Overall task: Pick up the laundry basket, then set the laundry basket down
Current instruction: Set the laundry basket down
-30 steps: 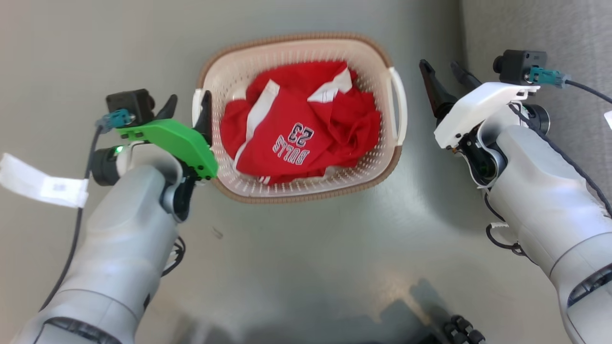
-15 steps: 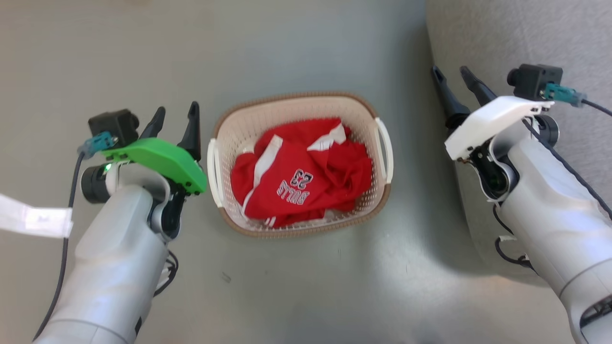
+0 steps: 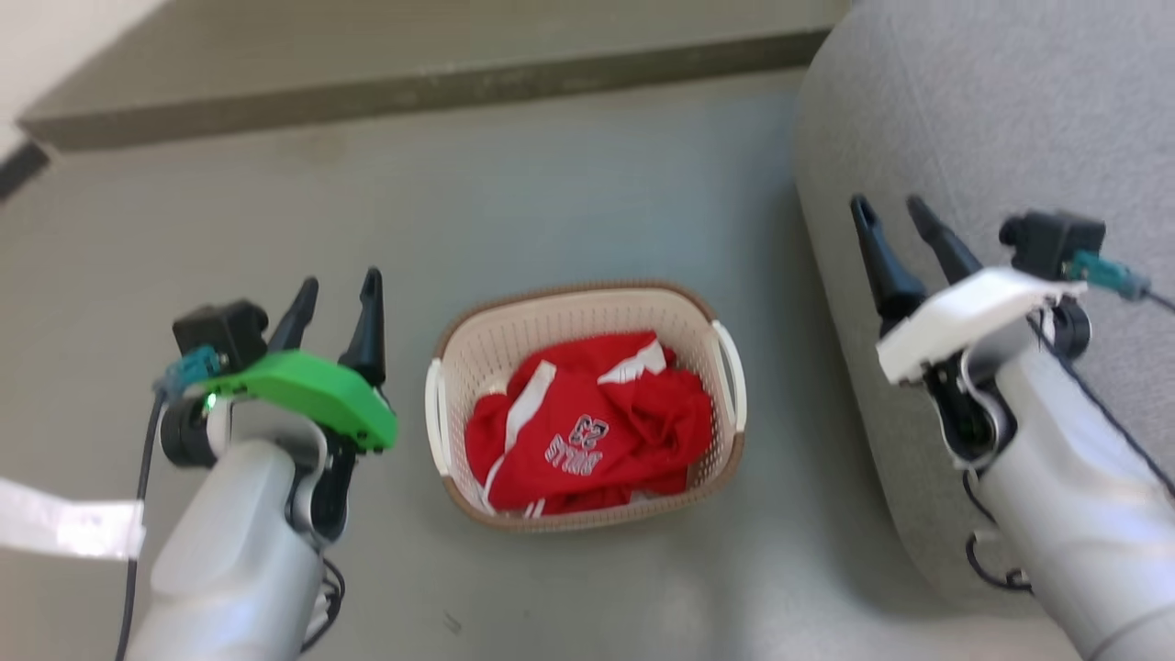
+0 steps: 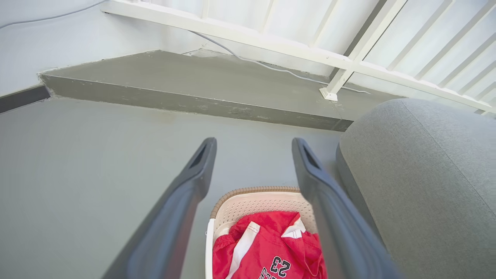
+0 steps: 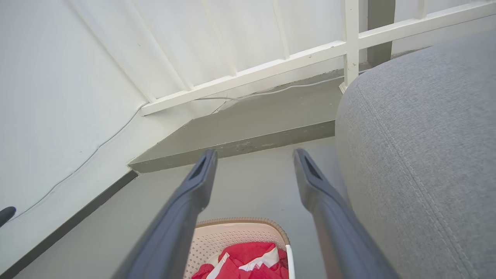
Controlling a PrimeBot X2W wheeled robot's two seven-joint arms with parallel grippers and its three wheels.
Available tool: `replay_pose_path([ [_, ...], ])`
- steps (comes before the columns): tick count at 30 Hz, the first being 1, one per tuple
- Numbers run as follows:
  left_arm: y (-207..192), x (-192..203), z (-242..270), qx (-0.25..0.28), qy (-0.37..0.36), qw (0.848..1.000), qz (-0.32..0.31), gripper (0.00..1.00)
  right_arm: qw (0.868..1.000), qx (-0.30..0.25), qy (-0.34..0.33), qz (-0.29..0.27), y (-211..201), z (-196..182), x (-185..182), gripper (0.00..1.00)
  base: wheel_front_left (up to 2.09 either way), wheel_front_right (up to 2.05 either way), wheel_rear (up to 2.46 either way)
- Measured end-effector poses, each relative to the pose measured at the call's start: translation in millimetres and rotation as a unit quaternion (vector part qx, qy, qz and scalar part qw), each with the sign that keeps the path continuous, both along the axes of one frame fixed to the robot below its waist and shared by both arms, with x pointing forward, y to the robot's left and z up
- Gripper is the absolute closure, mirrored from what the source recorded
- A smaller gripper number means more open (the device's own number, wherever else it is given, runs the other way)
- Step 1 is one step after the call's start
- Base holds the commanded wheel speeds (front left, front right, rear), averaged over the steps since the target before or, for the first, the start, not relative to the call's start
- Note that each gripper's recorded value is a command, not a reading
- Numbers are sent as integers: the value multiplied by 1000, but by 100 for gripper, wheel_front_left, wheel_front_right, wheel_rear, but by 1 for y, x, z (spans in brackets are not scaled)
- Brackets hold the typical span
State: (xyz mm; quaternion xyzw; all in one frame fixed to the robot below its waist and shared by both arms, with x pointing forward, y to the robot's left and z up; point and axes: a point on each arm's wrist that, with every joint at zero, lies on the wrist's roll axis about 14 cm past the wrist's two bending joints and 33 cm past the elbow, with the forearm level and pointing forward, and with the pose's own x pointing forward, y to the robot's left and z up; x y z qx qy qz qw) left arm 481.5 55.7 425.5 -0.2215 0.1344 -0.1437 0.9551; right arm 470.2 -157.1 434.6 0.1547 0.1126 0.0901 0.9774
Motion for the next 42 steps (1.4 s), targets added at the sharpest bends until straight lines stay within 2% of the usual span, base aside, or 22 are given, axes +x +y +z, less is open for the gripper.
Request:
replay_pose_path([
  [7,15,-28,22,5,-31,999,18,0,999,4,-33,-17,-6,21,-36,0,0,0,0],
  [18,28,-52,69,1,-101,994,44,0,993,-2,-114,-39,-16,69,-68,0,0,0,0],
  [23,32,-59,82,2,-125,991,50,0,990,-3,-124,-60,-25,73,-80,0,0,0,0],
  [29,49,-71,73,14,-117,990,75,0,990,-8,-128,-65,-24,72,-91,0,0,0,0],
  [42,41,-81,71,20,-122,990,67,0,989,-14,-127,-74,-24,67,-103,0,0,0,0],
])
